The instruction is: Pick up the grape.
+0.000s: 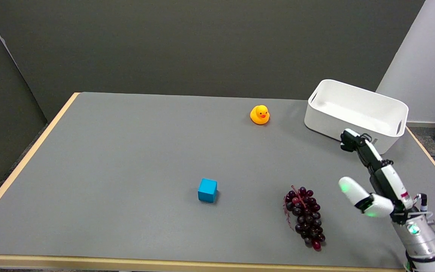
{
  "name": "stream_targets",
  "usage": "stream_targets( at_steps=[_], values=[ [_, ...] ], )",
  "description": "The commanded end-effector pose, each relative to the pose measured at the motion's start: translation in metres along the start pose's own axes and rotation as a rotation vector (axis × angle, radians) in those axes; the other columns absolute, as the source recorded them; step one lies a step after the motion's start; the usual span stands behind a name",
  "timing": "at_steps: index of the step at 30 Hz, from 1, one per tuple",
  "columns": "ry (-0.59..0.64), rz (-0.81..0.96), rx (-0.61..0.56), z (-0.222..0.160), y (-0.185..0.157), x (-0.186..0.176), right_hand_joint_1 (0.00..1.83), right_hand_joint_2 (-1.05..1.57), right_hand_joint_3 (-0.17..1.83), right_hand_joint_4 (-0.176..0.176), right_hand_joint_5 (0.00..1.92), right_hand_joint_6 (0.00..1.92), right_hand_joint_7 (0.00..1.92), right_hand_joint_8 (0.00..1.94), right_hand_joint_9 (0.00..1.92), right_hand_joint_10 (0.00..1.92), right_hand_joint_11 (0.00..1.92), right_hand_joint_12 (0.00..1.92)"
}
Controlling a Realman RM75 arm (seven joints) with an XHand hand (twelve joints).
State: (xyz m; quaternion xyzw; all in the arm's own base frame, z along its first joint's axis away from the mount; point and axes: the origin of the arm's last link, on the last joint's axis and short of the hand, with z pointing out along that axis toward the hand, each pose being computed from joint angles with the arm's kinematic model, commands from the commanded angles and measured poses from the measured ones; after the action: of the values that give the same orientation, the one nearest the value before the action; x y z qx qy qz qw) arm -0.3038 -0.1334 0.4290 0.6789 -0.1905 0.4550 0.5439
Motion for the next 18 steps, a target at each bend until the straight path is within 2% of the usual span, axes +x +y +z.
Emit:
stream_targets(
  at_steps=[1,8,13,15,18],
  values=[
    [0.215,-0.494,-0.069,-0.054,-0.037,-0.038,0.57,0.66,0.82,-0.136,0.11,0.32,0.17,0.43,0.07,0.79,0.0,0.97],
    [0.218,-0.48,-0.077,-0.048,-0.036,-0.046,0.57,0.65,0.82,-0.129,0.14,0.34,0.21,0.45,0.11,0.82,0.0,0.98],
    [0.214,-0.588,-0.146,-0.055,-0.044,-0.055,0.57,0.65,0.82,-0.13,0.14,0.34,0.2,0.45,0.1,0.82,0.0,0.99],
    [0.215,-0.608,-0.165,-0.057,-0.046,-0.058,0.56,0.61,0.92,-0.131,0.11,0.41,0.18,0.52,0.12,0.79,0.0,1.01],
    [0.214,-0.598,-0.176,-0.057,-0.051,-0.062,0.56,0.59,0.94,-0.132,0.11,0.43,0.17,0.53,0.12,0.78,0.0,1.02]
  ],
)
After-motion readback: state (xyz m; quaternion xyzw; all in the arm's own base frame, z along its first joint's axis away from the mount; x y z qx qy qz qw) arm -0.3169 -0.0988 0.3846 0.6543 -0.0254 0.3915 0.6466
